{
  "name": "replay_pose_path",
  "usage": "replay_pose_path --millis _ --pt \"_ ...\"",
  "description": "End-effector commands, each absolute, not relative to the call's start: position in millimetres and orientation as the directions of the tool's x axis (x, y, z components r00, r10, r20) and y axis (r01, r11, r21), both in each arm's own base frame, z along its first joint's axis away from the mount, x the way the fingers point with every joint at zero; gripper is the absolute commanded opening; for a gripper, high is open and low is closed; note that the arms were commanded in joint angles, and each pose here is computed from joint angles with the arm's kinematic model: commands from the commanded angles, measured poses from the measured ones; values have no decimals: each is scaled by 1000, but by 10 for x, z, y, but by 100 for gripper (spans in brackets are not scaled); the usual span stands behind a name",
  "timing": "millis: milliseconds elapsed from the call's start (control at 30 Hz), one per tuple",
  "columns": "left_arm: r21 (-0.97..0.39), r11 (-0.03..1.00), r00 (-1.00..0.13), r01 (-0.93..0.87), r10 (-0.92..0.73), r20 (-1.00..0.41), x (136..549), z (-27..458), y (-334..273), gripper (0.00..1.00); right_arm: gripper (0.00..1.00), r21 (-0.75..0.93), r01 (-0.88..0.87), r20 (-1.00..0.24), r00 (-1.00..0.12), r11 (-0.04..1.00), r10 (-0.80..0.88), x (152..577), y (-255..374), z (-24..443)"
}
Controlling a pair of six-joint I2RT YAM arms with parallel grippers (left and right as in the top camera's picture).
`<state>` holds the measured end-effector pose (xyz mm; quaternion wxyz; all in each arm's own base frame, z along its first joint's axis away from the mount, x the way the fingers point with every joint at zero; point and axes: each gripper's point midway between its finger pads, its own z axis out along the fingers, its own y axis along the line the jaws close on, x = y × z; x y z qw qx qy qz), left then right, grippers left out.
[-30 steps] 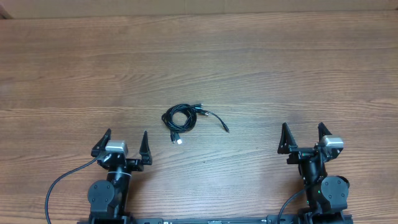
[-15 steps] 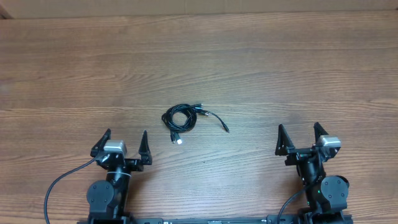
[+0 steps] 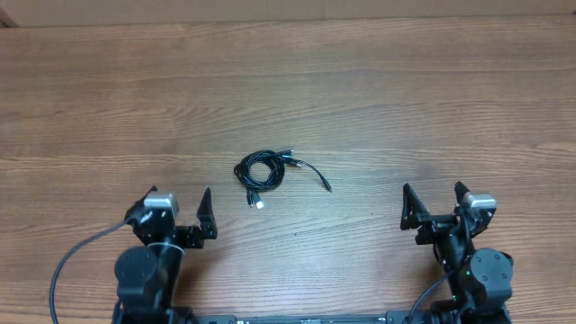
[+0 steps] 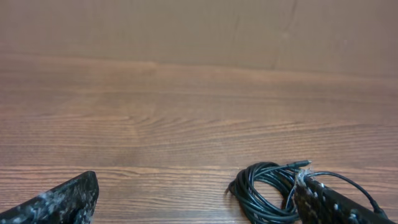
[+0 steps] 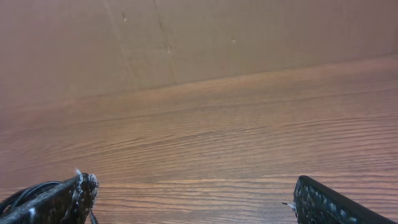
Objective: Untangle cables
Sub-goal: 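Move both grippers inward toward the black cable bundle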
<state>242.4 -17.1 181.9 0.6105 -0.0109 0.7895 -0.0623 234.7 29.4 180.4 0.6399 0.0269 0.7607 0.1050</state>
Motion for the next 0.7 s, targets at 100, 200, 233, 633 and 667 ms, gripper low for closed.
replay_pose_path --millis 100,200,233,633,667 --pt "-142 985 -357 101 -97 -929 2540 2043 -287 99 100 207 -146 -964 -197 967 176 2307 388 2130" --pt "-150 984 -439 95 -94 -894 2600 2088 -302 99 100 209 -137 -955 -240 968 172 2309 388 2188" --pt "-155 983 -465 98 -92 -881 2618 2107 -318 100 100 212 -132 -950 -258 968 173 2313 388 2200" --pt "-234 965 -725 114 -80 -684 2814 2278 -494 100 100 251 -47 -820 -542 967 187 2496 423 2278" --pt "-236 966 -740 109 -79 -668 2820 2271 -494 99 100 249 -37 -799 -573 968 183 2503 425 2267"
